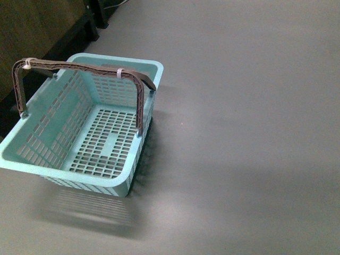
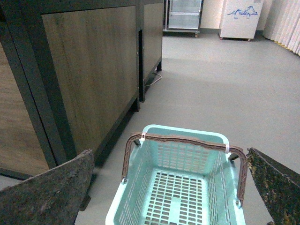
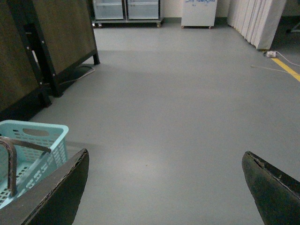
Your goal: Pick lemon and mango into basket
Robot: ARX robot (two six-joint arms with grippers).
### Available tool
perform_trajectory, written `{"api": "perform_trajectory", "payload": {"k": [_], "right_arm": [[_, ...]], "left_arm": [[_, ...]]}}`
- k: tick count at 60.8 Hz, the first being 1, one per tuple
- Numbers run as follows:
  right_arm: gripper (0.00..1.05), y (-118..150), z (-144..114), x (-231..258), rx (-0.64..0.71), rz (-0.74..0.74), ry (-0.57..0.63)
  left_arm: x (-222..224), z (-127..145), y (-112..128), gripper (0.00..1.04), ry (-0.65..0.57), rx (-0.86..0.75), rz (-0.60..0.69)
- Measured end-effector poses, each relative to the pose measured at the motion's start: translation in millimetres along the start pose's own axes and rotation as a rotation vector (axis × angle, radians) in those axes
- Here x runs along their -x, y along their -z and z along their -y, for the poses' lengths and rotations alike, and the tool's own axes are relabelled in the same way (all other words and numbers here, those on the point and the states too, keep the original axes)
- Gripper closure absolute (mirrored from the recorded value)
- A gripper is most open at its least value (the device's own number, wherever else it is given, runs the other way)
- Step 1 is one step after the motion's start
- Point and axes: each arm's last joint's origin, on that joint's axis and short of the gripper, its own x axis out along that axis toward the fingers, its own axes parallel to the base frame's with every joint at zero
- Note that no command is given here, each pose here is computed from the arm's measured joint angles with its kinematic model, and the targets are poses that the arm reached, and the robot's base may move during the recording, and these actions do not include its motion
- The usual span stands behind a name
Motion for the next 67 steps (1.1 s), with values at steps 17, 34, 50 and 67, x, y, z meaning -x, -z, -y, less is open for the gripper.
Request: {"api": "perform_trajectory", "payload": {"k": [17, 34, 50, 67], "right_arm": [[0.09, 0.0, 0.0, 0.0, 0.000, 0.000, 0.000], [0.09, 0.0, 0.0, 0.0, 0.000, 0.000, -0.002], [0.09, 0.0, 0.0, 0.0, 0.000, 0.000, -0.002], [0.09, 0.0, 0.0, 0.0, 0.000, 0.000, -0.002]], "left_arm": [[0.0, 0.0, 0.0, 0.07, 0.000, 0.000, 0.000], [-5.2, 5.0, -2.0, 0.07, -0.248, 0.334, -0.345], [-84.3, 4.7, 7.9, 0.07, -0.290, 1.003, -0.346], [-217.7, 14.8, 72.6, 0.07, -0.363, 1.092, -0.468]]}}
